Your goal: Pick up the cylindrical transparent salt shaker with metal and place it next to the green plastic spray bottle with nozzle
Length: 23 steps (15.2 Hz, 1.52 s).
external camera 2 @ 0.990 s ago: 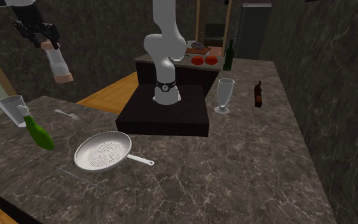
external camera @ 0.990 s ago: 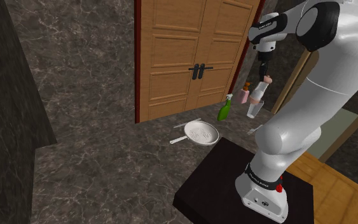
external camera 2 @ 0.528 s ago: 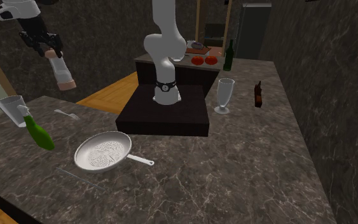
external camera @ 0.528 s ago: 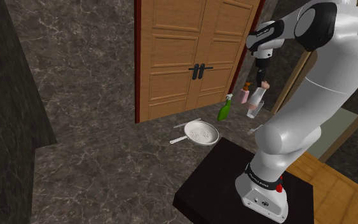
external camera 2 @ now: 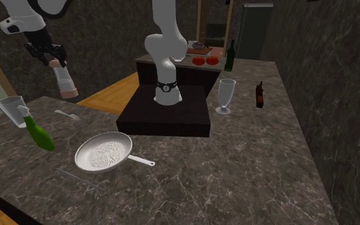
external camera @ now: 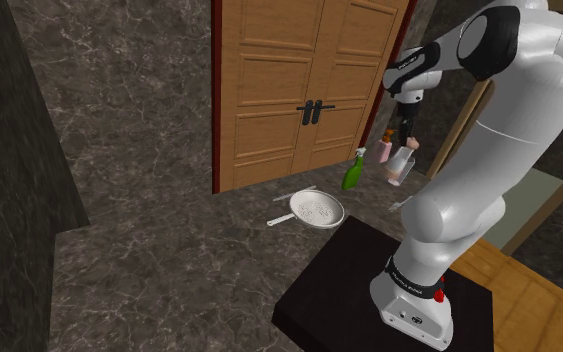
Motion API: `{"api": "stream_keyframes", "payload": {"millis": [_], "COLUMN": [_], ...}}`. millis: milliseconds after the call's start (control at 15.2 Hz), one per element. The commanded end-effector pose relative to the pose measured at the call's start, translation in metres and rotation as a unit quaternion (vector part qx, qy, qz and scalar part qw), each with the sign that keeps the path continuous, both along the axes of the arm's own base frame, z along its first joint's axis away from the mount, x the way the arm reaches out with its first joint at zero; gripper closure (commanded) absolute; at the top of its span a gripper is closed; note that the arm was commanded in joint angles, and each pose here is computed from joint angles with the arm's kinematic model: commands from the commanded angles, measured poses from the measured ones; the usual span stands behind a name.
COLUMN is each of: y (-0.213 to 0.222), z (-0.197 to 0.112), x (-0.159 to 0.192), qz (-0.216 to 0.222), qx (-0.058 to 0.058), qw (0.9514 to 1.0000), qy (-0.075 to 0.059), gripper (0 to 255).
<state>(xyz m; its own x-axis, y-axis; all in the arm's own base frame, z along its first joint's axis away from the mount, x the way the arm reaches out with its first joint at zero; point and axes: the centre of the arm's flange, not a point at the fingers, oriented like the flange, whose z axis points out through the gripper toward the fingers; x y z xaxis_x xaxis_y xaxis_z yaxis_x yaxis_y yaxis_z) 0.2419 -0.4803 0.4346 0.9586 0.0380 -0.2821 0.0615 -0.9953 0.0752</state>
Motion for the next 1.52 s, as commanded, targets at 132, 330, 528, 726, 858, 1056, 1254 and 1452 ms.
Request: {"api": "stream_keyframes", "payload": {"millis": [132,330,528,726,858,1056,1254,1452], "y": [0.000,0.000,0.000,0.000,0.000,0.000,0.000,0.000], "z": [-0.022,-0.038,-0.054,-0.070,-0.080,-0.096,-0.112,-0.128], "x": [0.000,0.000,0.000,0.000,0.000,0.000,0.000,0.000], "qz": [0.000,0.000,0.000,0.000,0.000,0.000,0.000,0.000], "qx": [0.000,0.000,0.000,0.000,0.000,0.000,0.000,0.000], "qw": [1.0000,1.0000,1.0000,1.0000,1.0000,1.0000,1.0000,1.0000], "qy": [0.000,0.000,0.000,0.000,0.000,0.000,0.000,0.000], "gripper": [255,255,255,255,255,255,255,255]}}
